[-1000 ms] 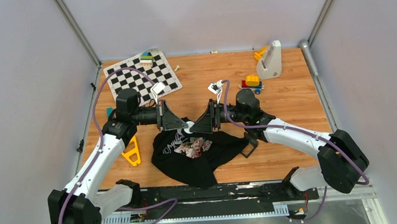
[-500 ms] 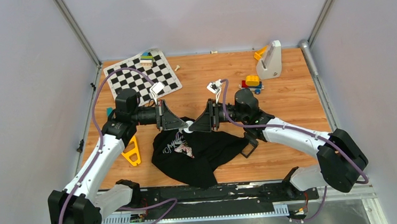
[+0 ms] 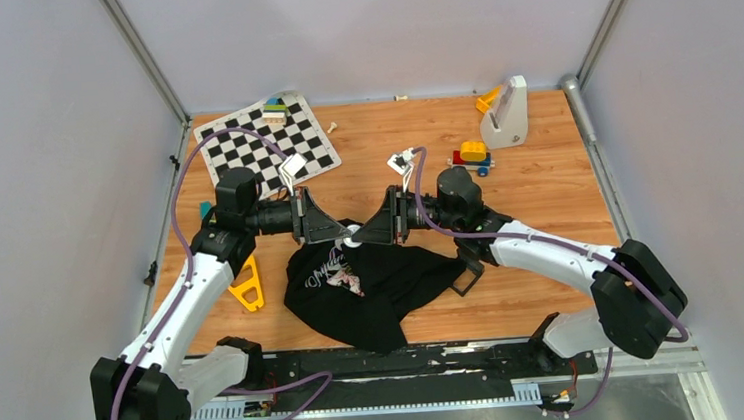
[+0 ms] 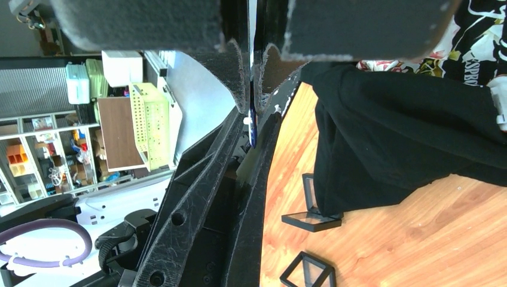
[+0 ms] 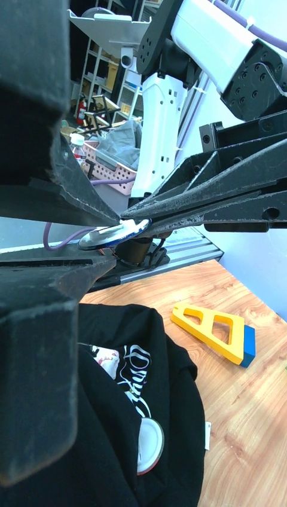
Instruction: Remove the brooch from the garment
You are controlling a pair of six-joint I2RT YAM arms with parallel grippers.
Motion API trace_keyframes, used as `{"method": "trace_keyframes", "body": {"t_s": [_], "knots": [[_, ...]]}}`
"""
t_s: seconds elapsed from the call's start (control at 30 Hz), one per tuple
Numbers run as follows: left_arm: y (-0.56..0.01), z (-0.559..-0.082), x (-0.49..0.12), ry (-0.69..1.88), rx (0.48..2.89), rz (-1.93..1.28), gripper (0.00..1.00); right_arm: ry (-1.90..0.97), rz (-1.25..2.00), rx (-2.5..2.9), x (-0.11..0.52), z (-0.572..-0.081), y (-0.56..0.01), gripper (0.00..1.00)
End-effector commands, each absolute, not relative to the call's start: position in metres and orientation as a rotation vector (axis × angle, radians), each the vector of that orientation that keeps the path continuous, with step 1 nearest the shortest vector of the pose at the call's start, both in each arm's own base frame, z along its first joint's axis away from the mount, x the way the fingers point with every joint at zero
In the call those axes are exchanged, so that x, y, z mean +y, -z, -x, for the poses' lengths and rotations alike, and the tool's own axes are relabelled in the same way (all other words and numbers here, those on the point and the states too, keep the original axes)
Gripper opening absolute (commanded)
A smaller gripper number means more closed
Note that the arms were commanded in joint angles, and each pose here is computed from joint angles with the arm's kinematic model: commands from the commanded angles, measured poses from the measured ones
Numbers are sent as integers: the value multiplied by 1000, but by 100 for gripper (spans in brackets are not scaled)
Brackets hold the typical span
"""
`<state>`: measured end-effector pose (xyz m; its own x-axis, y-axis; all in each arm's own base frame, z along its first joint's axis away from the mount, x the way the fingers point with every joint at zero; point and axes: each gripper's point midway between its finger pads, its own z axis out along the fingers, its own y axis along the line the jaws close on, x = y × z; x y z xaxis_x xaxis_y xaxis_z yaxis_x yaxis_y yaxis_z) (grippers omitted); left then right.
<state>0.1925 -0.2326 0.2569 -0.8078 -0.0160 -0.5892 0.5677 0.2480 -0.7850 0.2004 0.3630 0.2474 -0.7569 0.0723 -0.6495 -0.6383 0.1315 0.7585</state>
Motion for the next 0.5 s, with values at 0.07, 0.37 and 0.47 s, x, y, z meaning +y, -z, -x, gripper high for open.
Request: {"method": "trace_keyframes", "body": {"t_s": [0.07, 0.37, 0.47], "knots": [[-276, -181, -234, 1630, 1953, -587, 0, -1627, 455, 1867, 366, -219, -252, 23], [-277, -180, -233, 1625, 1946, -587, 0, -1592, 398, 1915, 365, -225, -245, 19], [-278, -180, -233, 1624, 1943, -590, 0, -1582, 378, 1924, 364, -227, -243, 19]]}}
